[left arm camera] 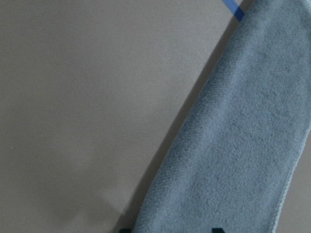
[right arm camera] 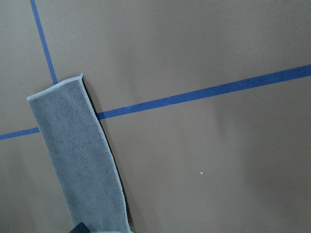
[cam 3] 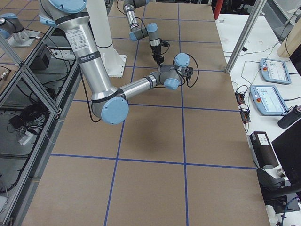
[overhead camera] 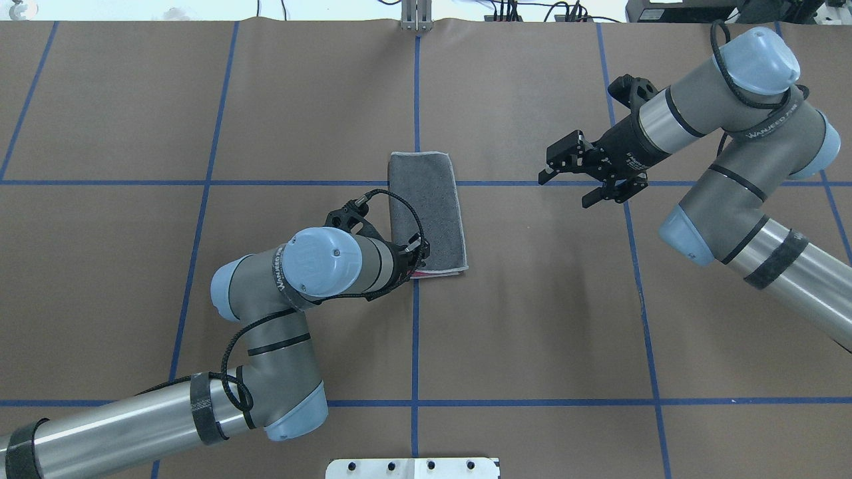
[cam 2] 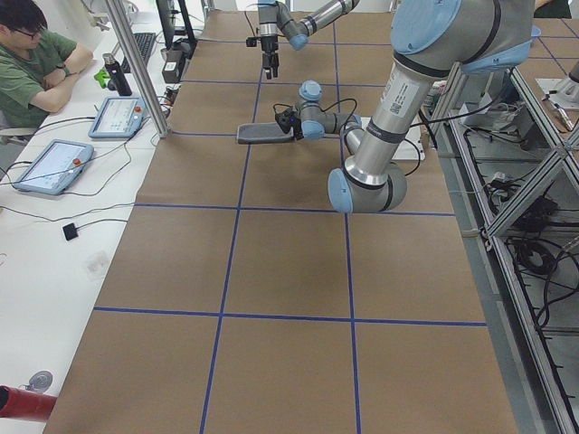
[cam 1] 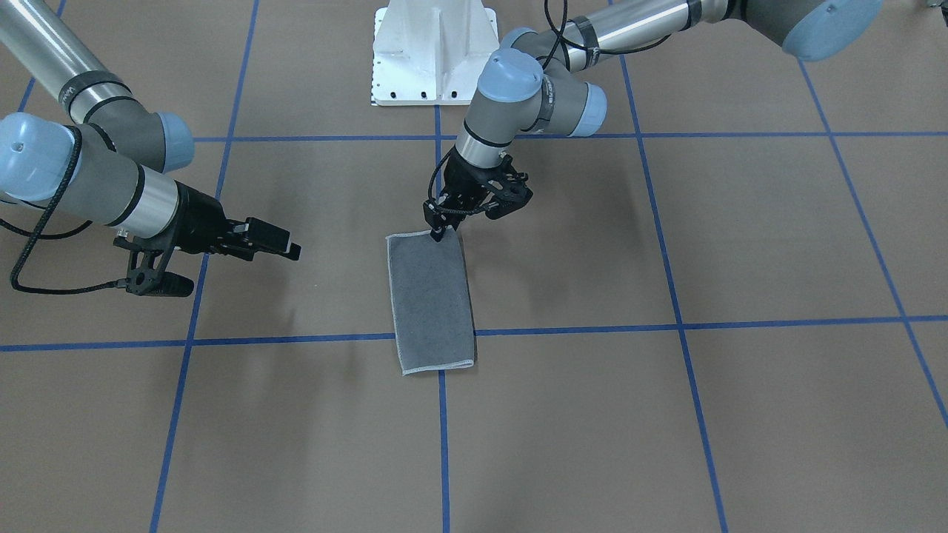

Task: Fold towel twice with both arms
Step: 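Grasp the strip's far end with the left gripper, then lift the strip's end with the left gripper and fold it over the strip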

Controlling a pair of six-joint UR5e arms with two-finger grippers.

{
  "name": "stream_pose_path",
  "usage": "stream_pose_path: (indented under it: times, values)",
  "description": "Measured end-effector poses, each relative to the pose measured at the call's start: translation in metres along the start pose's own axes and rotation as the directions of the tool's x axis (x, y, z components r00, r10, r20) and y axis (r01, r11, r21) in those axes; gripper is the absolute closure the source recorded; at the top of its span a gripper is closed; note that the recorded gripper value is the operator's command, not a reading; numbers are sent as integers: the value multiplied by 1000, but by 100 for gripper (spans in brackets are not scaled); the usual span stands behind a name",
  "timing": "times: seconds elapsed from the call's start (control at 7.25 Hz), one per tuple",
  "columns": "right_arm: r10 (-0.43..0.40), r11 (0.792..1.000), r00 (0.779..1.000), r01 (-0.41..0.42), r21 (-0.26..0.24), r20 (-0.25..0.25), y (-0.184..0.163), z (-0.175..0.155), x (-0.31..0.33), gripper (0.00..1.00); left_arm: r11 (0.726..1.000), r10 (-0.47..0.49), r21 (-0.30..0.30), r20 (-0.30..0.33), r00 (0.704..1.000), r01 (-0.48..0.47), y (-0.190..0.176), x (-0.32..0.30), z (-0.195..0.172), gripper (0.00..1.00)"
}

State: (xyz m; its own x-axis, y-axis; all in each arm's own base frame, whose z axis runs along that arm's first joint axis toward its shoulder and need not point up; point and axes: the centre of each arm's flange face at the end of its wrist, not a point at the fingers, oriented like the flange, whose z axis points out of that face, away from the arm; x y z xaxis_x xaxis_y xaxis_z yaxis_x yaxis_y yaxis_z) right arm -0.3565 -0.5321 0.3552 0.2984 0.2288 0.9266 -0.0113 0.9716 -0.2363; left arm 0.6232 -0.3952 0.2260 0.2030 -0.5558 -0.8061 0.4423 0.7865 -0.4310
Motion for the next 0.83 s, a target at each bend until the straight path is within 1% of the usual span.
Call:
stream_pose_path:
  times: [0.41,0.83]
  values:
    - [1,1000,1000,-1,0,-1,0,0,1,0,1000,-4,-1,-13,1000,4,-2,5,-6,100]
    - [0,1000,1000,0,0,-1,0,0,0,0,1000,-5,-12,-41,999,5,-8,5,-28,100]
